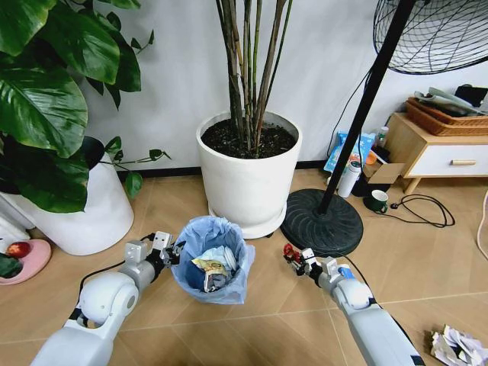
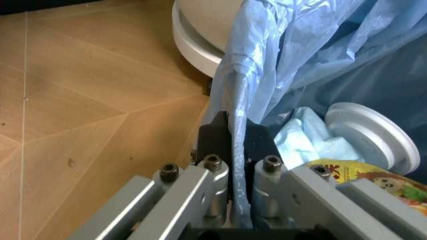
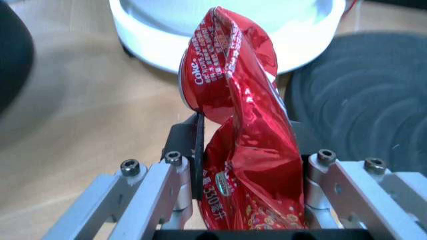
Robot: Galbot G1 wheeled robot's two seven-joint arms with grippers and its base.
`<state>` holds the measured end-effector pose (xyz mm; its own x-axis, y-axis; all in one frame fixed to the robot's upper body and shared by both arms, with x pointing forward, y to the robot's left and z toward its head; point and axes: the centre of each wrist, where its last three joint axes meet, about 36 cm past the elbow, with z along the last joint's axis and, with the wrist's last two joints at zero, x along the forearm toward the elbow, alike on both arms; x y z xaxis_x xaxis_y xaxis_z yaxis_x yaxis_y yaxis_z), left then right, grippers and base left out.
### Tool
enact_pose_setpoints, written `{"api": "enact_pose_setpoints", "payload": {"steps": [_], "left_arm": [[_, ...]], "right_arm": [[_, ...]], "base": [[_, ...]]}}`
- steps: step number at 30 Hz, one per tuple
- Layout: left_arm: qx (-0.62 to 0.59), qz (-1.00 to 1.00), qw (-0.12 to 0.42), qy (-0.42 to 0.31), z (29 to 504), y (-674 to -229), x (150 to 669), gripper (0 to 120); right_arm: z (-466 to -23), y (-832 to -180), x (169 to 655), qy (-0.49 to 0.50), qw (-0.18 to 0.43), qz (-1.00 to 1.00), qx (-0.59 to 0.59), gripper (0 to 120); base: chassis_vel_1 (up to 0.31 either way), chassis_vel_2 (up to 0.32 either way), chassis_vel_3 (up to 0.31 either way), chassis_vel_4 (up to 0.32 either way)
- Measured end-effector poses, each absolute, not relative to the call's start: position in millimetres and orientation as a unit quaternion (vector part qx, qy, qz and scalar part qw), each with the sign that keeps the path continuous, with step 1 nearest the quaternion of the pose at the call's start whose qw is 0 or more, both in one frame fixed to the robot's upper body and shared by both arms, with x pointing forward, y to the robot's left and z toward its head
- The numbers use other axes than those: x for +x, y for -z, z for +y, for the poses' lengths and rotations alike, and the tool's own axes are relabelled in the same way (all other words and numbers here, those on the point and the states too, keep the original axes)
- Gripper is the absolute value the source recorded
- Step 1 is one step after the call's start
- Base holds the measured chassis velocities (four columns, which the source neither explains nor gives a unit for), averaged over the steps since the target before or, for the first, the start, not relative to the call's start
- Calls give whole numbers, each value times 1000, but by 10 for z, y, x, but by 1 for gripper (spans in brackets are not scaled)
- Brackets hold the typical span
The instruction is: Pick up the trash bin and place the garbage on the floor into it.
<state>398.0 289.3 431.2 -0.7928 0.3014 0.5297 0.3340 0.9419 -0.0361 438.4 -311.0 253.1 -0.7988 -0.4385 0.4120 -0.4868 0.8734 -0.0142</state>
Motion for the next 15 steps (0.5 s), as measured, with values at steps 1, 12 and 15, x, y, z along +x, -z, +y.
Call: {"api": "enact_pose_setpoints", "payload": {"steps": [1, 12, 15], "left_arm": [[-168, -946, 275, 30, 2893, -4312, 3980, 0], [-160, -946, 281, 38, 2951, -4277, 3977, 0], [-162, -945, 283, 41, 2949, -4271, 3975, 0]], "right_arm": [[-3110, -2531, 4384, -60, 202, -946, 244, 29], [-3034, -3193, 4116, -51, 120, -961, 246, 29], [-2931, -3473, 3915, -54, 92, -961, 255, 29]], "base": [[0, 0, 0, 0], [0, 0, 0, 0], [0, 0, 0, 0]]}}
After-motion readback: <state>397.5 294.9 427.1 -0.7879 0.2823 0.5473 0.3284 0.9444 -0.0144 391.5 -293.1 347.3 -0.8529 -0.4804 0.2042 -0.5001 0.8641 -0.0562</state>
